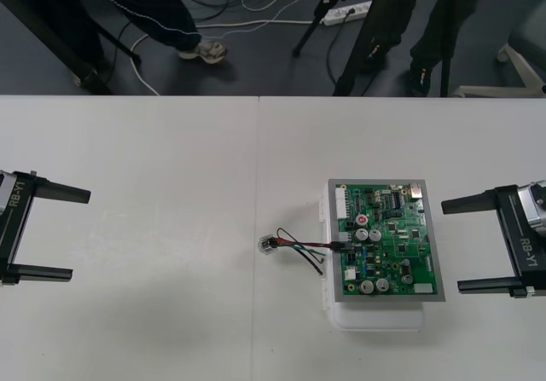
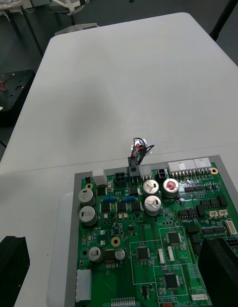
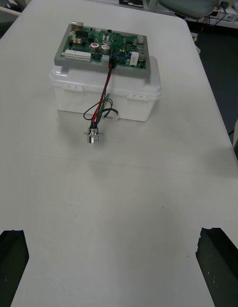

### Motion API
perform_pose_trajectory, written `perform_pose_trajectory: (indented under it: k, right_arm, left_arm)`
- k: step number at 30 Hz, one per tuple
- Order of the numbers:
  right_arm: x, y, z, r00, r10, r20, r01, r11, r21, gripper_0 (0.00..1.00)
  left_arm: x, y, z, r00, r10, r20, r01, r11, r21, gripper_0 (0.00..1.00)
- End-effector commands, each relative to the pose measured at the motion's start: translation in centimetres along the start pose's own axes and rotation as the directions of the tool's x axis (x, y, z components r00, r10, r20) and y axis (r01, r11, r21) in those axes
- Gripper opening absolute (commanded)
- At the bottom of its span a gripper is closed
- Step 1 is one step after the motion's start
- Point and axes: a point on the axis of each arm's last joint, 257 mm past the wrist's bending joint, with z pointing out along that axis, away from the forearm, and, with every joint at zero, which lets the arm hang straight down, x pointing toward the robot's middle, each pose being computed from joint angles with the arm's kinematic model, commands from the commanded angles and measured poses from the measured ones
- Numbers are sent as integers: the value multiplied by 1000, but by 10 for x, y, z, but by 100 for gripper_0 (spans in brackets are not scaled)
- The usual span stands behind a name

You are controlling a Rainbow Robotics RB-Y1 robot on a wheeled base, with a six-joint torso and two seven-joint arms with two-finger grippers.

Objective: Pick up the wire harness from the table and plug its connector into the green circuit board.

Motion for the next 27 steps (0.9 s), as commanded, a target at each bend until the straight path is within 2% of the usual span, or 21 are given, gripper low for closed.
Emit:
perform_pose_trajectory:
  k: [1, 27]
  right_arm:
    - [-8, 5, 5, 998, -52, 22, 53, 998, -22, 100]
    - [-8, 5, 5, 998, -52, 22, 53, 998, -22, 100]
  left_arm:
    - [-11, 1, -3, 991, 134, 2, -134, 991, 15, 100]
    - [-11, 1, -3, 991, 134, 2, -134, 991, 15, 100]
